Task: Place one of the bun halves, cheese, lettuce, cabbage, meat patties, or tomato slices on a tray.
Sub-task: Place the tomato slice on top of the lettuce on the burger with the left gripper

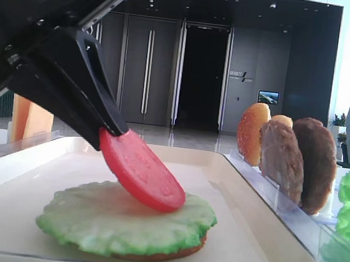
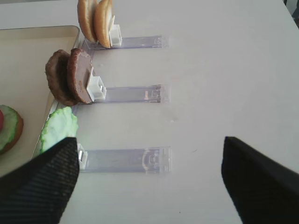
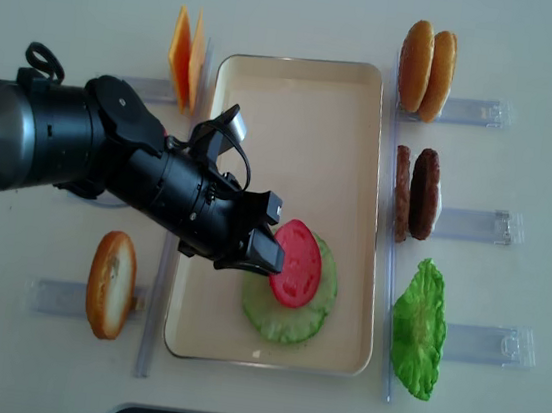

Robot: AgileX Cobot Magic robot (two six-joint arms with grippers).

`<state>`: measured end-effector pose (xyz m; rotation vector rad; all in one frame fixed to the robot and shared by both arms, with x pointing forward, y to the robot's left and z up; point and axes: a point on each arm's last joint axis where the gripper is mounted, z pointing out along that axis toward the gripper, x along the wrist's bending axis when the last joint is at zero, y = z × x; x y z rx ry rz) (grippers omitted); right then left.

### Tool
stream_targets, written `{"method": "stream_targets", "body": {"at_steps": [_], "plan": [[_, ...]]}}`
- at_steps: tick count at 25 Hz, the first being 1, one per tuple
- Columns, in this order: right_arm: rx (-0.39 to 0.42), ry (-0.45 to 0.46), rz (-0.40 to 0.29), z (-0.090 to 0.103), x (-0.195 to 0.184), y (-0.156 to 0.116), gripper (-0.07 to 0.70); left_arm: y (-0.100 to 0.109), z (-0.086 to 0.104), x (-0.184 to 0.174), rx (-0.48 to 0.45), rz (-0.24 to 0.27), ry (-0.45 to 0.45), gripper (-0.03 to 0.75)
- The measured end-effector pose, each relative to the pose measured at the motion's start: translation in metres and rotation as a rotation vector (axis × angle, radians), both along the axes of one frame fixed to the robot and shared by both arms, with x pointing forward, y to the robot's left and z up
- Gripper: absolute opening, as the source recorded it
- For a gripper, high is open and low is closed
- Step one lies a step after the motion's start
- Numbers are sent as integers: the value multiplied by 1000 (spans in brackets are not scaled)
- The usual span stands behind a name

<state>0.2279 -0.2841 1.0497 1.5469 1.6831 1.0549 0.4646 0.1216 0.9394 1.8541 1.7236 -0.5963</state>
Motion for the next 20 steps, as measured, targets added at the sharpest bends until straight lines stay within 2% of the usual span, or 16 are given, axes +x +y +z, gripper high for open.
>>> {"method": "stream_targets", "body": {"at_steps": [5, 14, 20], "plan": [[0, 0, 0, 0, 0, 0, 589, 1, -1, -1, 11, 0, 6, 60], [0, 0, 0, 0, 0, 0, 589, 10, -8, -4, 140, 4, 58, 60], [0, 0, 0, 0, 0, 0, 589, 10, -8, -4, 146, 8, 62, 60]]}}
